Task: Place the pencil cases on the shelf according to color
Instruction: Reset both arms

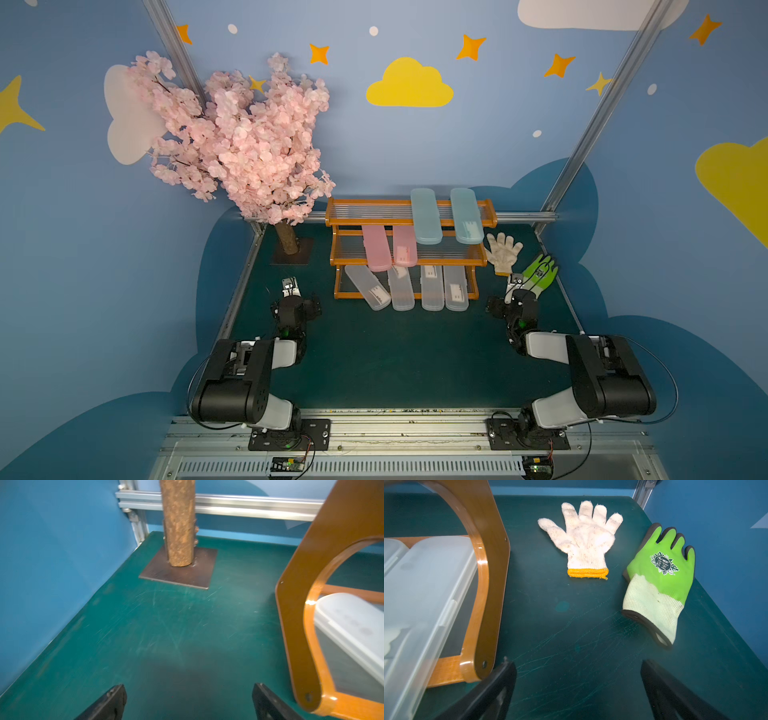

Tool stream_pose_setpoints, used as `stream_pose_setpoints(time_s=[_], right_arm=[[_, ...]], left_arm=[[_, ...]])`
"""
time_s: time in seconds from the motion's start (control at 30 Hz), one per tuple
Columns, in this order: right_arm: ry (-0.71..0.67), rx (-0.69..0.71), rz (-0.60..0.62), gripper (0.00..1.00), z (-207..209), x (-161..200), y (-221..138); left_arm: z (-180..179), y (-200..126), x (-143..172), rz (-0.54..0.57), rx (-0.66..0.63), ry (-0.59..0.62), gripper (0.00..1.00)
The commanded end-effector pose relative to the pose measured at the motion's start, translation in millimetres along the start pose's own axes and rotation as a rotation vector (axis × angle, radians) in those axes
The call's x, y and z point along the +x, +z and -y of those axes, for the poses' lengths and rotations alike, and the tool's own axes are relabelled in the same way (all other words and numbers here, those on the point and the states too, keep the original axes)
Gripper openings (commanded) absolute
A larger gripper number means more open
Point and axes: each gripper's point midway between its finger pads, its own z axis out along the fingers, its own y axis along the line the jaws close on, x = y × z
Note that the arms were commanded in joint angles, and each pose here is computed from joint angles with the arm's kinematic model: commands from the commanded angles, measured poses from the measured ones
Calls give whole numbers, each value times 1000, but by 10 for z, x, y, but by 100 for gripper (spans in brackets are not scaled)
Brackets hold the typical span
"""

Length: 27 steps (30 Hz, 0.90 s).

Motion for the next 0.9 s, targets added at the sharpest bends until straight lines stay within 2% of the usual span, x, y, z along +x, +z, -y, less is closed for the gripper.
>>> stream_pose_setpoints(time_s=[0.0, 0.07, 0.2, 0.3, 0.87], right_arm=[[23, -17, 59, 99, -17, -197, -11], [22, -19, 62, 98, -21, -210, -11], [13, -23, 54, 99, -27, -202, -12], [-5, -32, 22, 99, -49, -159, -15], [-8, -28, 20, 99, -48, -155, -6]], left_arm=[[225, 118, -64, 9, 117, 47, 100], [212, 63, -24, 48, 114, 47, 100], [196, 83, -2, 4, 104, 43, 100], [193, 84, -11, 8, 102, 42, 100], [199, 80, -16, 13, 101, 46, 100]])
